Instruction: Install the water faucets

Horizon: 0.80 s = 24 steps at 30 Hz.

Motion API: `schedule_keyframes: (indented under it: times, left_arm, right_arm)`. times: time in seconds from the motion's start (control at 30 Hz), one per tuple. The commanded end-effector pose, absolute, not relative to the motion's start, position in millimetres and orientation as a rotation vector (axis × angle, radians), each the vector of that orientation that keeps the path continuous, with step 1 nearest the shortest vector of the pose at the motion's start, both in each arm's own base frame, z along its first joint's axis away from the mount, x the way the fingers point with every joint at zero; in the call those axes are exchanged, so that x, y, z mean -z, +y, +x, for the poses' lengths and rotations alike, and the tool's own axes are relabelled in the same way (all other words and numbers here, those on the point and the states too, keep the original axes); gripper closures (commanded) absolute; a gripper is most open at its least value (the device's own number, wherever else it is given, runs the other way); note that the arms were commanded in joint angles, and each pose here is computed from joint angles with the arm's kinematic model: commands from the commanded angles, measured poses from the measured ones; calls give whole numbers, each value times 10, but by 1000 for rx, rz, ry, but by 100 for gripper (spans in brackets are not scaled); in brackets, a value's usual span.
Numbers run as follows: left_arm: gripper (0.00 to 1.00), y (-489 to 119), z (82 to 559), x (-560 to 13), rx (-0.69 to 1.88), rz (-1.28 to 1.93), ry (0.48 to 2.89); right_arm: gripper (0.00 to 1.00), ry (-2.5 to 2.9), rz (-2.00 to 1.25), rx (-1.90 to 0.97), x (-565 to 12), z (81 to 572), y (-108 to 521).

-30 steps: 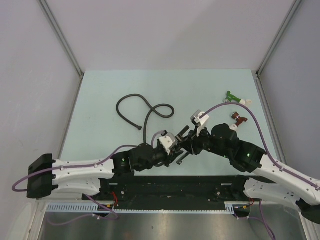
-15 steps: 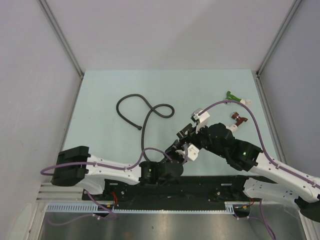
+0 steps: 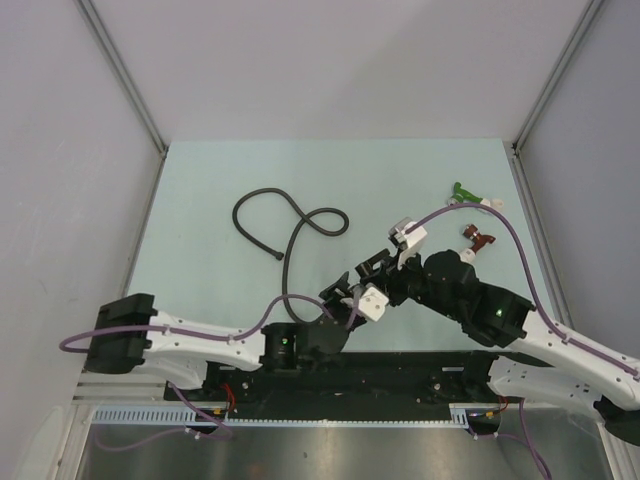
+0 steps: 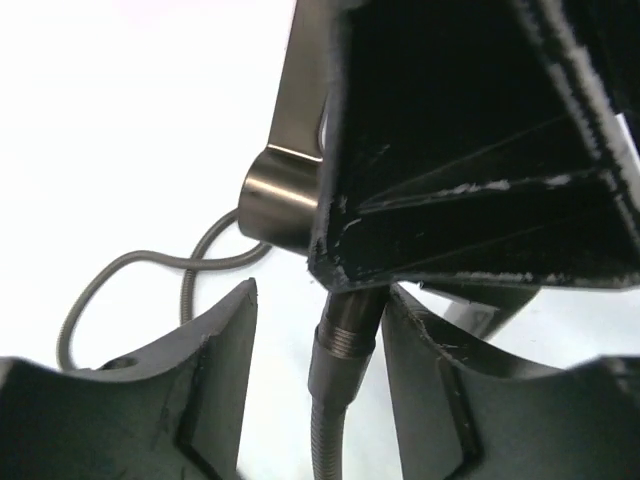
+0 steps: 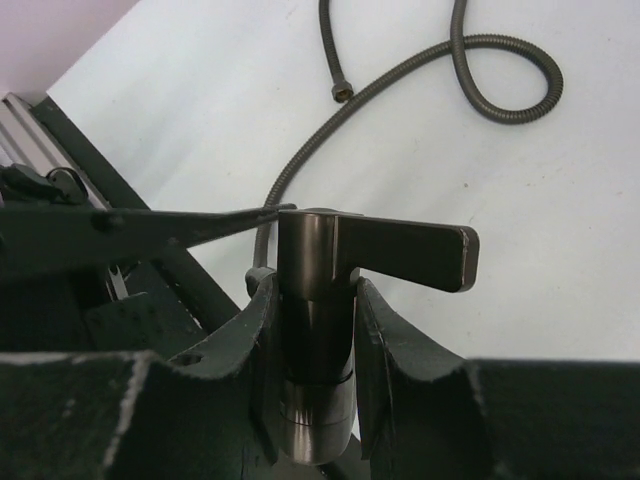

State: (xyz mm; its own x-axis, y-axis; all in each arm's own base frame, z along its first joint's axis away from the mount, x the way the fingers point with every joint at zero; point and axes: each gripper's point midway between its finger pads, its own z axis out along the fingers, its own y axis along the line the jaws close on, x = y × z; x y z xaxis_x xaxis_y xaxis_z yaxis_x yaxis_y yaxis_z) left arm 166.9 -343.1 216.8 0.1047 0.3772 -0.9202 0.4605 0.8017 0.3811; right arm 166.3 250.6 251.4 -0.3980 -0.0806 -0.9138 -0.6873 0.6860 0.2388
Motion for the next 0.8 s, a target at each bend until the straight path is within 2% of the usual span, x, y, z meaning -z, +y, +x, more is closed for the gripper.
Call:
schedule_keyframes:
  times: [0.0,0.07,0.1,0.3,0.5,0.63,0.77]
  left_arm:
    - [38,-3382,1560,-2591,306,632,1452]
    - [32,-3380,1494,-2633,394,682,1429]
    - [25,-3378,1478,-2635,432,687,1430]
    - [13,-3312,1382,-2616,738,778,1412]
    - [9,-3145,1259,-2643,1045,833,1348]
    - [9,-3049,1320,-2540,1127,847,1369]
    - [9,-3093,1177,-2484,1284,933,1346]
  right_arm:
    - [100,1777,-577,-802,-2833,1662,2508]
    - [100,1768,-592,-806,-2847,1636,2496]
    - [100,1762,-594,-805,-2863,1636,2485]
    - [100,1723,-652,-845,-2922,1546,2503]
    - [100,1681,-698,-881,-2989,1481,2539]
    - [100,1656,-738,-921,-3017,1419,2600]
    - [100,1638,-761,-944,-3032,1380,2633]
